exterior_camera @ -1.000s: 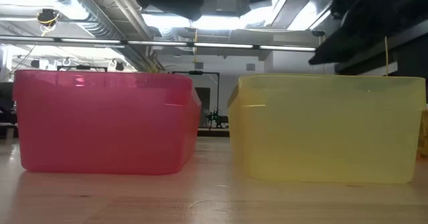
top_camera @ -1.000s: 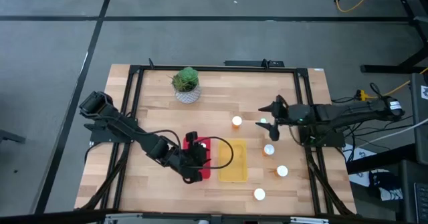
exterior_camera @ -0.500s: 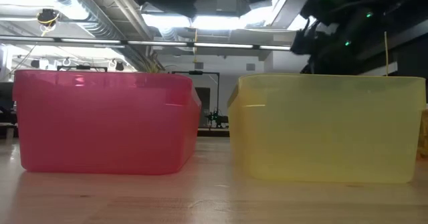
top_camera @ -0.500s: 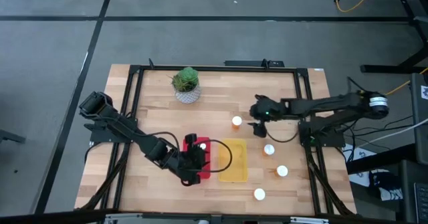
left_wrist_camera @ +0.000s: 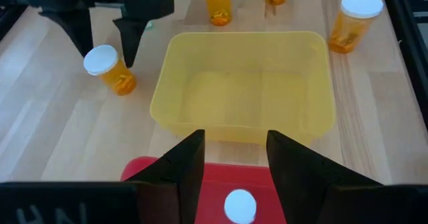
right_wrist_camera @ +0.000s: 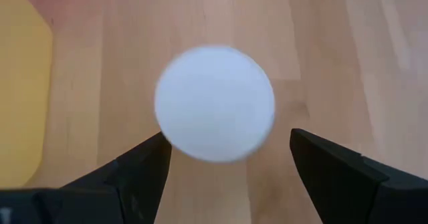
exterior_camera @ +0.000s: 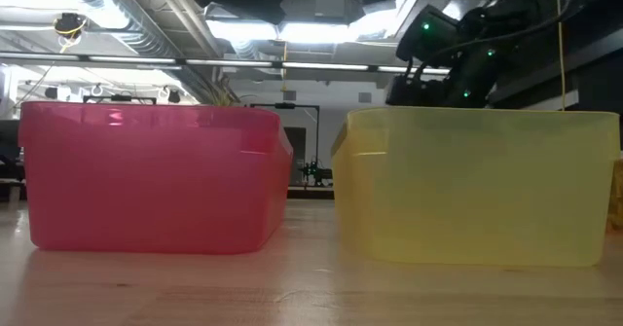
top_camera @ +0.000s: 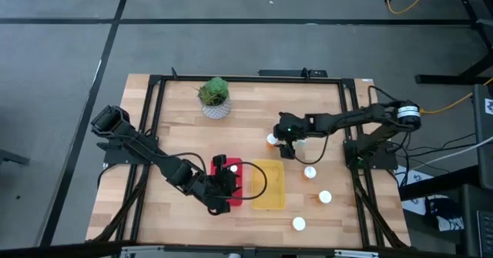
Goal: Pick and place medicine bottles into bin by pill shape (circle, oval)
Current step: Put the orange capsule bottle into the yellow bin
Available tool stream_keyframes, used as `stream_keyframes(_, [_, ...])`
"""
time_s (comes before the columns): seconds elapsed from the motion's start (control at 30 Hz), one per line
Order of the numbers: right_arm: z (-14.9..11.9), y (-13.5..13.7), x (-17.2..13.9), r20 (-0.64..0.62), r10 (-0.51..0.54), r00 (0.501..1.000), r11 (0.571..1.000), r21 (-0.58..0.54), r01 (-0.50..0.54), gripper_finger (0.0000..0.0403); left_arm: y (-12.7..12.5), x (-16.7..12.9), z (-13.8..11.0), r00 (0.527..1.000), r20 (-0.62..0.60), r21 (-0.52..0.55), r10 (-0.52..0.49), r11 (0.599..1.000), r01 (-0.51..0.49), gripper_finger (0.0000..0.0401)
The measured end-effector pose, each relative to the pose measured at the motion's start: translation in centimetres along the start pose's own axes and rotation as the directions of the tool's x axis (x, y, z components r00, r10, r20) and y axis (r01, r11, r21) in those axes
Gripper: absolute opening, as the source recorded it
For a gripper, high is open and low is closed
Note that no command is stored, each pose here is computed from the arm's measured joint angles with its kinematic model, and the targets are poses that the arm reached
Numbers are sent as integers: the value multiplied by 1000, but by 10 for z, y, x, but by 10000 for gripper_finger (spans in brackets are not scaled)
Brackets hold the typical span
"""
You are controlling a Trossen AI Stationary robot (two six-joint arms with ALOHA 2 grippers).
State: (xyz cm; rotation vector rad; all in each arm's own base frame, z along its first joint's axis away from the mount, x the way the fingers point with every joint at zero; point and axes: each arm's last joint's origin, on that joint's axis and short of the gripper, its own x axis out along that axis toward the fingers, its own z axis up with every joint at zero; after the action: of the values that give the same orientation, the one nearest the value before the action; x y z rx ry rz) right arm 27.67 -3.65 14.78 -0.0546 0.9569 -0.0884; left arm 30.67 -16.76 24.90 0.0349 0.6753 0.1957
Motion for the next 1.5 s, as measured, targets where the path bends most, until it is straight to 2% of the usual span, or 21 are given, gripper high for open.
stream_keyframes(0.2, [7,-1,6,63,-4,998,1000,0,4,307,0,0,0,1000,-4,3,2,1000,-2,153])
stream_keyframes(0.43, [8,-1,6,77,-5,997,1000,2,4,302,0,0,-1,1000,-6,4,3,1000,-3,153])
stream_keyframes(0.57, [8,-1,6,76,-4,997,1000,10,3,275,0,0,-1,1000,-6,4,3,1000,-3,153])
stream_keyframes(0.8, [8,-1,5,79,-5,997,998,60,0,201,0,0,-1,1000,-5,4,2,1000,-2,153])
stream_keyframes(1.07, [22,8,-28,202,9,979,995,91,-28,199,0,0,-1,1000,-5,4,3,1000,-3,153])
stream_keyframes(1.23, [31,30,-57,312,154,938,981,65,-182,205,0,0,-1,1000,-6,5,3,1000,-3,153])
stream_keyframes(1.37, [32,58,-69,332,267,905,957,17,-288,202,0,0,-1,1000,-6,5,3,1000,-3,153])
stream_keyframes(1.5, [30,88,-72,335,336,880,939,-43,-342,202,0,0,-1,1000,-6,5,3,1000,-3,153])
